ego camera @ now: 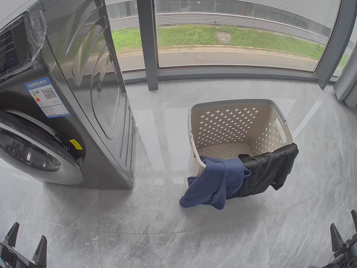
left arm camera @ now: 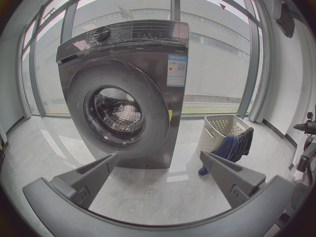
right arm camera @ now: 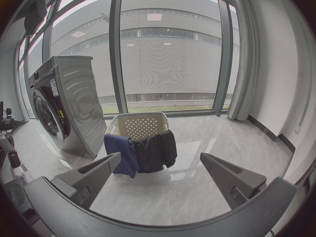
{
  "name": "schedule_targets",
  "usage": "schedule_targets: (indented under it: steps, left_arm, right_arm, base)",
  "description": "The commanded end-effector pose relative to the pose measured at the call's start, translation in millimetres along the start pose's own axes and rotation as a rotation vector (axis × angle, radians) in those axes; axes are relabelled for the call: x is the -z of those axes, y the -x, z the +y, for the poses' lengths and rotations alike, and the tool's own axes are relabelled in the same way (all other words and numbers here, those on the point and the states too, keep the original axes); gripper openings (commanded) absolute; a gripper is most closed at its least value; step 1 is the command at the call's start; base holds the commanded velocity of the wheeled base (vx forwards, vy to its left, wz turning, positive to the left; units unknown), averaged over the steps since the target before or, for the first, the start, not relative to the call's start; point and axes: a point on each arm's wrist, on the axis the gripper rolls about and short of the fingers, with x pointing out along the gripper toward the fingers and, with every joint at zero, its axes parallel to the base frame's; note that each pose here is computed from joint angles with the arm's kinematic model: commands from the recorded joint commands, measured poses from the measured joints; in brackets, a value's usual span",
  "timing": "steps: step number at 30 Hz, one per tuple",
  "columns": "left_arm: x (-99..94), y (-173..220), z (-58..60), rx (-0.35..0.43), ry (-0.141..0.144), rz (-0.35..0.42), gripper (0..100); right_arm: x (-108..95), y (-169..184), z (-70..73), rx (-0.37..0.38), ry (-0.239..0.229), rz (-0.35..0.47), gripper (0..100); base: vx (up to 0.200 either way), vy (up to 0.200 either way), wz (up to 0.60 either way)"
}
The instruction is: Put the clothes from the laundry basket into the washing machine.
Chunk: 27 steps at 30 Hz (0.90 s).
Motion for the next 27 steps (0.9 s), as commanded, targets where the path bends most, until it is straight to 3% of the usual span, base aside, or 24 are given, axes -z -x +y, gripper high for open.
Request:
schedule_targets:
  steps: [1, 27]
  left_arm:
    - [4.9, 0.1, 0.2, -0.001, 0.001, 0.000, 100]
    - [4.9, 0.1, 0.2, -0.001, 0.004, 0.000, 100]
  right_arm:
    - [5.2, 0.0, 0.0, 0.000, 0.000, 0.001, 100]
    - [5.2, 0.0, 0.0, 0.000, 0.000, 0.001, 100]
  base:
    - [0.000, 0.200, 0.00]
    - [0.000, 0.200, 0.00]
